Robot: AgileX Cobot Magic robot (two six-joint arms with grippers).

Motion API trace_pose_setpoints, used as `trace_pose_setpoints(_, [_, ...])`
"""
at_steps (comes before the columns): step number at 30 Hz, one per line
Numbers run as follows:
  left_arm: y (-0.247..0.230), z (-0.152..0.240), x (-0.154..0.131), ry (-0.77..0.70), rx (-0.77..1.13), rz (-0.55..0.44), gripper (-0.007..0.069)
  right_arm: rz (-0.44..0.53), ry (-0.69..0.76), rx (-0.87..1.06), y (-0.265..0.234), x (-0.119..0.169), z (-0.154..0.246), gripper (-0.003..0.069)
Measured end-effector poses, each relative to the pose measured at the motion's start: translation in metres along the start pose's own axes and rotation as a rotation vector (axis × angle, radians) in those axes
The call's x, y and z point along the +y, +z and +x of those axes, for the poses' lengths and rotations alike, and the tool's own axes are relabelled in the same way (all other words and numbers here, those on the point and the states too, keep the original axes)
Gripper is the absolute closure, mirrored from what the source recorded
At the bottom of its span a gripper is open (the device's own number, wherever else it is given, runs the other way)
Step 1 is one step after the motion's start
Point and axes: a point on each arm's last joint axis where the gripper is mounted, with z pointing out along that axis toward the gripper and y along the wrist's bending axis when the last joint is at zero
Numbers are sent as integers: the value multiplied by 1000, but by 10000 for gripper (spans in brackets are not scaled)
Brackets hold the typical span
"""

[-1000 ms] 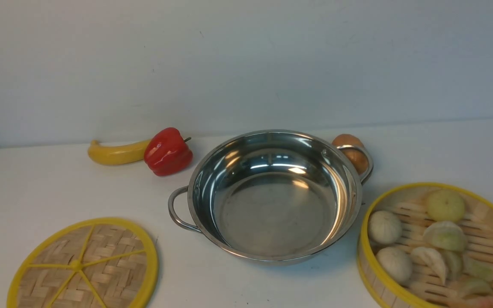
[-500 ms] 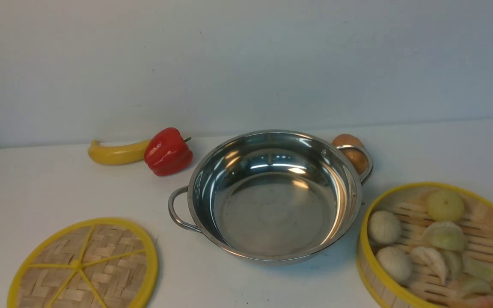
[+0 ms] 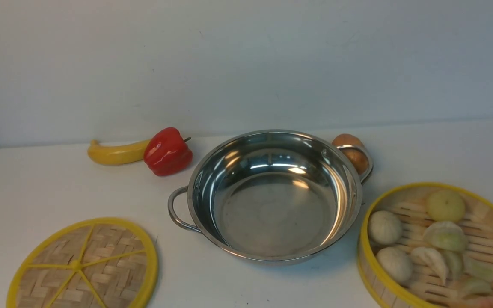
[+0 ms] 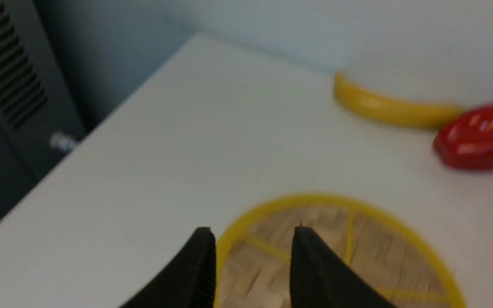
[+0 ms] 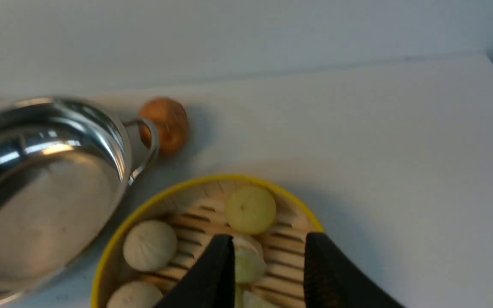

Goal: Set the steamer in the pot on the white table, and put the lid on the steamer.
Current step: 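Reach for and grasp the rim of the bamboo steamer holding the buns with the right gripper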

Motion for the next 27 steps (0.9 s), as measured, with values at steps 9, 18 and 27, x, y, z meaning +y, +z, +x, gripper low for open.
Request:
trace_pose_setpoints(9, [17,6,-33,242,409,282,384,61,-37,237,41,-6,-8,414])
trace_pose_setpoints(18, [42,-20,-52,280,550,362,384,86,-39,414,84,-10,-1,414])
trace_pose_setpoints(27, [54,-21,-54,287,600,355,384,125,-67,568,133,-17,10,414])
